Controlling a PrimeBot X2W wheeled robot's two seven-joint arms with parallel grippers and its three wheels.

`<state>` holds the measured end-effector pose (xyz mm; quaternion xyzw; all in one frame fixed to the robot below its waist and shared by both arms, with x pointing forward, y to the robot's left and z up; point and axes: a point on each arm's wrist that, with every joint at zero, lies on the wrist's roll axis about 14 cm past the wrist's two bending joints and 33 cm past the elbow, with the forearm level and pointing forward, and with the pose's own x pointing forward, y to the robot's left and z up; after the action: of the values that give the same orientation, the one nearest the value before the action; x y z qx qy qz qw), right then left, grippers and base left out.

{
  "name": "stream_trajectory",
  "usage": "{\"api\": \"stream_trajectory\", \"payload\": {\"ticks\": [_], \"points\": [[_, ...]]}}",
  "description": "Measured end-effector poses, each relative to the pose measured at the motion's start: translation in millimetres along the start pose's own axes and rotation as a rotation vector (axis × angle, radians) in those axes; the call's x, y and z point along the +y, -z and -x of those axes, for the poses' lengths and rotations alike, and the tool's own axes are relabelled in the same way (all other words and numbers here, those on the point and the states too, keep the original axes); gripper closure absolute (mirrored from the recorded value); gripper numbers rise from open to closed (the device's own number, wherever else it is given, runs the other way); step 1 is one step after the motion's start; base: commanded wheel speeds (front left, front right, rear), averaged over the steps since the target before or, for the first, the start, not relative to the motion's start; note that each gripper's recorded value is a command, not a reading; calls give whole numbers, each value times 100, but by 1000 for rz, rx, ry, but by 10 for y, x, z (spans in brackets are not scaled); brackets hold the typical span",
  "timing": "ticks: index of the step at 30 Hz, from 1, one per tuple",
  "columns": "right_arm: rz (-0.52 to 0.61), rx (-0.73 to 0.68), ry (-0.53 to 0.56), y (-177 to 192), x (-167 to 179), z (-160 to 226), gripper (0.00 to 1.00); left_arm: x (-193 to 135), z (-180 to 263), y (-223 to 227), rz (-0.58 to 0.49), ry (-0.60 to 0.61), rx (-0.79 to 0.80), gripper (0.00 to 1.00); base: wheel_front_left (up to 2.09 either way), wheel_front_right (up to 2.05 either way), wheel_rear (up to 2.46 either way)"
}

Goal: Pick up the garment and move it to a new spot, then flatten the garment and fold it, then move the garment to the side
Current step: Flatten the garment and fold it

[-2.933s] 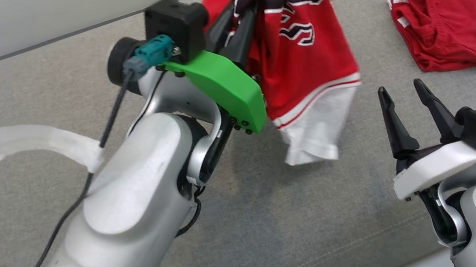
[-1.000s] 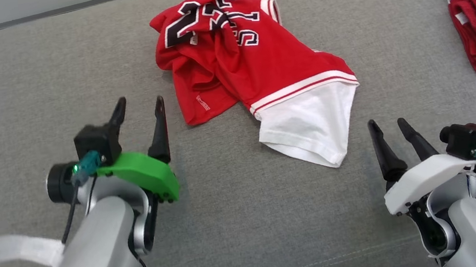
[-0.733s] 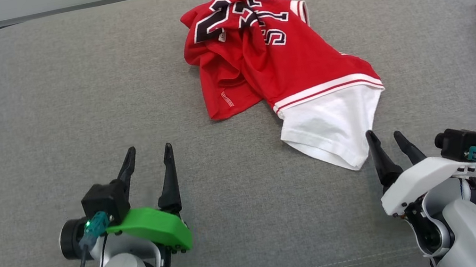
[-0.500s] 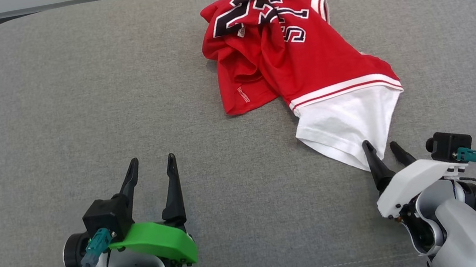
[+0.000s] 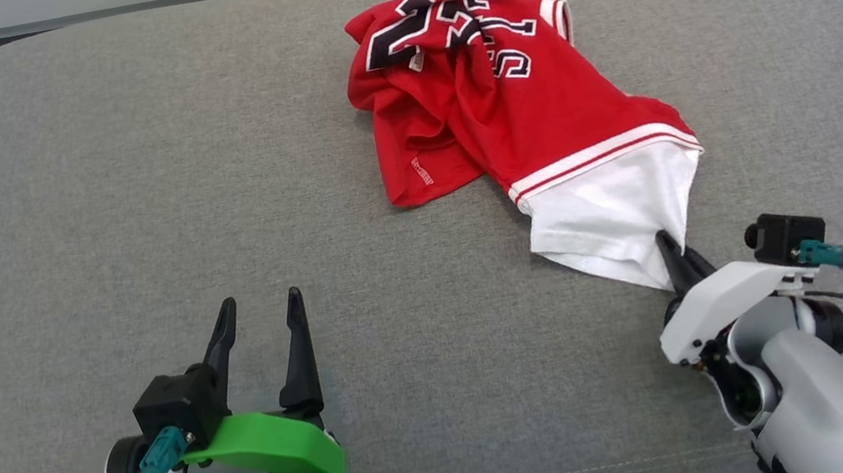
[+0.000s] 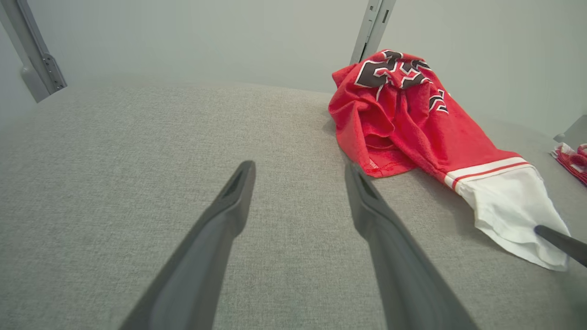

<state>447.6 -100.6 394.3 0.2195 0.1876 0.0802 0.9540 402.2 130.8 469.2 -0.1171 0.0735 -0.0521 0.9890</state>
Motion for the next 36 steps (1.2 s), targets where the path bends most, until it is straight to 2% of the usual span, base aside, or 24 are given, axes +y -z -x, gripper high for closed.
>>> {"api": "stream_trajectory", "payload": {"ticks": [5,14,21,28,29,30,31,36], "points": [[29,-55,54,-320,-302,109,100,-131,-34,45,9,38,14,0,0,0,0],[90,-25,214,-624,-1093,619,100,-389,-98,144,16,113,46,0,0,0,0],[110,56,268,-538,-1316,729,100,-495,-146,242,14,153,79,0,0,0,0],[163,41,320,-655,-1501,766,100,-663,-276,239,-8,217,88,0,0,0,0],[166,43,322,-654,-1509,772,89,-706,-307,221,-12,232,83,0,0,0,0],[169,47,323,-644,-1516,781,89,-754,-344,203,-16,249,81,0,0,0,0],[167,46,330,-641,-1537,798,0,-800,-387,178,-24,265,74,0,0,0,0],[200,-6,327,-752,-1549,874,0,-1054,-634,5,-52,338,38,0,0,0,0]]}}
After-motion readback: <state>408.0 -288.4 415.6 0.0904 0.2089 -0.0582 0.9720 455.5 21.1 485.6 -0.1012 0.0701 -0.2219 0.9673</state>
